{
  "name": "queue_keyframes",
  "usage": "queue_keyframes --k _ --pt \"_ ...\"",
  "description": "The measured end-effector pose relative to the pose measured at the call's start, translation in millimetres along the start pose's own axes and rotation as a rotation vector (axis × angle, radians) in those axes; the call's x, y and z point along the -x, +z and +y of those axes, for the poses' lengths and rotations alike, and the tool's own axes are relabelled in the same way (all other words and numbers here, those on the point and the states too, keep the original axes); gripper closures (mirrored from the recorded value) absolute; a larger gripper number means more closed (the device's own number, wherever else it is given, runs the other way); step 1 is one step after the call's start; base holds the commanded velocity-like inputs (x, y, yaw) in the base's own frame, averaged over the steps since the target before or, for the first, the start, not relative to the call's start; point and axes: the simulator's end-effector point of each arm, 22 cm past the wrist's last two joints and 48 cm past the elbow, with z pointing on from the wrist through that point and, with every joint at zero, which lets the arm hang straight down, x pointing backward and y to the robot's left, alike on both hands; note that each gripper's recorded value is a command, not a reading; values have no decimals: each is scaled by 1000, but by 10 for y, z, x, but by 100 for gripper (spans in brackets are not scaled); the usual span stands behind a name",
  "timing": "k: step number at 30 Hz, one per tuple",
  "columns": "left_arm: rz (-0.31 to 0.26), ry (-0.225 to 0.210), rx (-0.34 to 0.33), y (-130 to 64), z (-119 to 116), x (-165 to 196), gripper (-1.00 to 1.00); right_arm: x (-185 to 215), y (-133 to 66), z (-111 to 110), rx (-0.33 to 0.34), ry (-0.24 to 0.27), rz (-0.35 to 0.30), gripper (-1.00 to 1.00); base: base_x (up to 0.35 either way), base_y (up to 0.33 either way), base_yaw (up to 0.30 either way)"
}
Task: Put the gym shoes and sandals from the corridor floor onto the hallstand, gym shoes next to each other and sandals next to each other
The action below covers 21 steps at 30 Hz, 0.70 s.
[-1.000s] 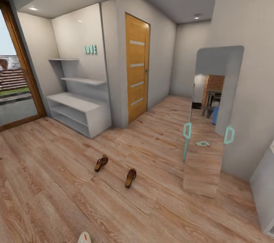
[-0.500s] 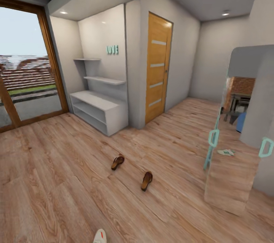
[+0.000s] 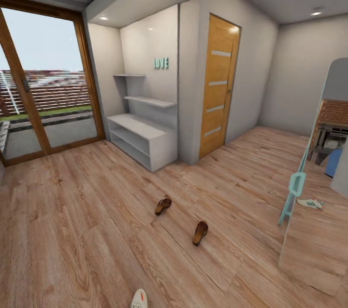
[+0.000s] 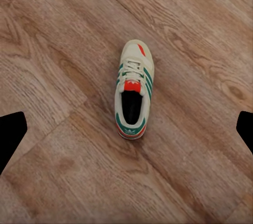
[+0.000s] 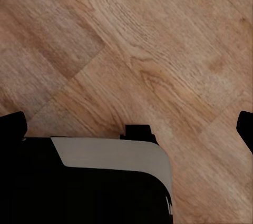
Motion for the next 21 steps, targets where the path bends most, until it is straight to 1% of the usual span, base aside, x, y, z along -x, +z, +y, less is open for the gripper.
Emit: queue_keyframes --k 9,16,21 --pt "-1 1 -1 1 -3 4 -100 -36 -2 -5 1 -3 8 -100 5 0 6" --pt "-3 -1 1 1 4 10 -100 -33 -2 -10 -1 4 7 -100 0 0 0" --pt "-11 0 8 8 63 53 -100 -14 -1 -14 -2 6 4 -100 0 0 0"
